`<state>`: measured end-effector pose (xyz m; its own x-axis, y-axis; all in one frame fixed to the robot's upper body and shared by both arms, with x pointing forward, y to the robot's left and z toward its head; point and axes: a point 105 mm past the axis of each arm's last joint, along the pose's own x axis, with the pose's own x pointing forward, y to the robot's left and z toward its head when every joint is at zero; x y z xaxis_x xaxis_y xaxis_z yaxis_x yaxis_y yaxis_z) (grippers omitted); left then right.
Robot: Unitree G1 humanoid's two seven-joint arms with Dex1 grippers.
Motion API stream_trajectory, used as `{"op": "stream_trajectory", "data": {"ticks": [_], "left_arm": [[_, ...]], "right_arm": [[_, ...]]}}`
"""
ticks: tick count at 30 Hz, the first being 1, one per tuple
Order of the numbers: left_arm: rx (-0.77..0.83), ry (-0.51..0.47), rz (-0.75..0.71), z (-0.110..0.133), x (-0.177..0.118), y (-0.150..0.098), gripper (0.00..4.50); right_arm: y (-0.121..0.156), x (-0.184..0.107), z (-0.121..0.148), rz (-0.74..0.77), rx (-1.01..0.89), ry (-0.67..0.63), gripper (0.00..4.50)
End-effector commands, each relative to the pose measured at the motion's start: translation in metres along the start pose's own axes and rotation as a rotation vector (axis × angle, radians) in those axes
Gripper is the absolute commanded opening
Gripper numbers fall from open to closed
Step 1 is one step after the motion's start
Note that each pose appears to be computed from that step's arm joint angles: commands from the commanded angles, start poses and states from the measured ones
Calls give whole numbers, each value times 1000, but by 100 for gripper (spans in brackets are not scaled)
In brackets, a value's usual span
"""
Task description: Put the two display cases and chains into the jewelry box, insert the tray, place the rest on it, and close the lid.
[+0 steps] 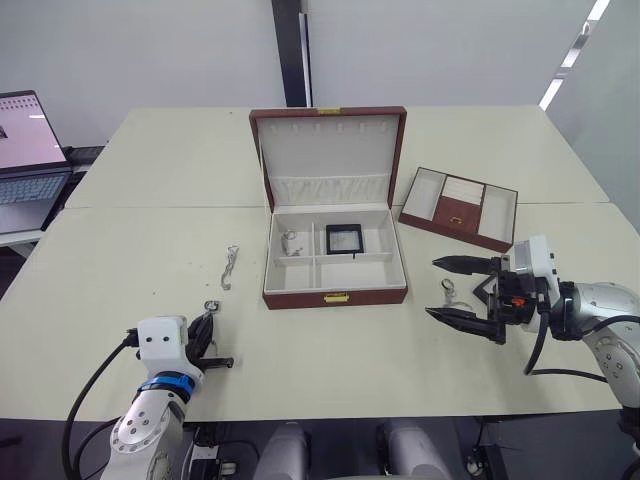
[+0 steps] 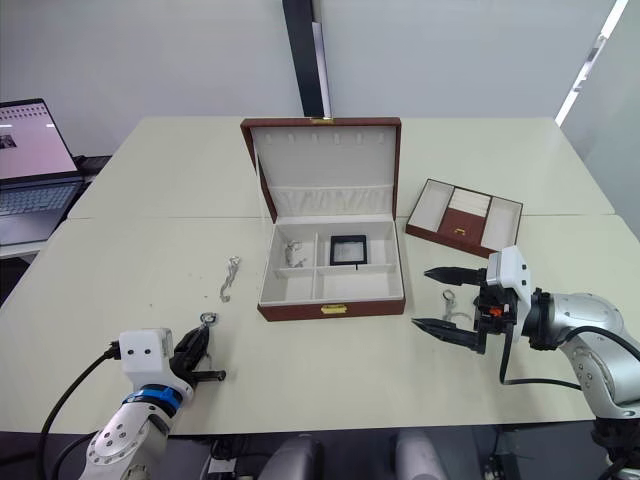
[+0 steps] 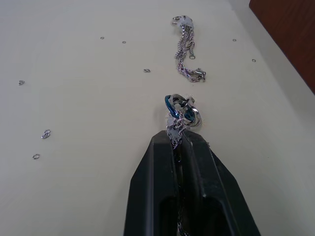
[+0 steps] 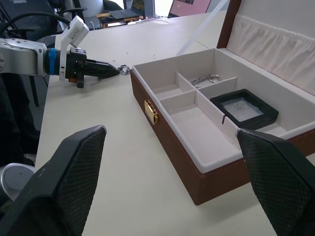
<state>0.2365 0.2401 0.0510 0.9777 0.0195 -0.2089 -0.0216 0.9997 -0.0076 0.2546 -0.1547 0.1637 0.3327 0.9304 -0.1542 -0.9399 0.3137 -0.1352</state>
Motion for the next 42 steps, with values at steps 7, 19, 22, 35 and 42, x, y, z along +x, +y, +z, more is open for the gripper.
{"op": "stream_trajectory", "data": {"ticks": [7,19,22,35,42], "left_arm": [[-7,-62,-30,13,-1,-7,4],[1,-256,-160,84,4,-48,4],[-6,-281,-209,96,6,-62,4],[3,-273,-423,117,19,-103,4],[0,-248,-440,110,26,-105,4]], "right_arm": [[-2,-2,20,-14,-56,-32,450],[-8,-4,46,-46,-114,-75,450],[-9,-5,51,-58,-119,-83,450],[-11,-12,48,-131,-95,-90,450],[-11,-14,45,-158,-91,-83,450]]}}
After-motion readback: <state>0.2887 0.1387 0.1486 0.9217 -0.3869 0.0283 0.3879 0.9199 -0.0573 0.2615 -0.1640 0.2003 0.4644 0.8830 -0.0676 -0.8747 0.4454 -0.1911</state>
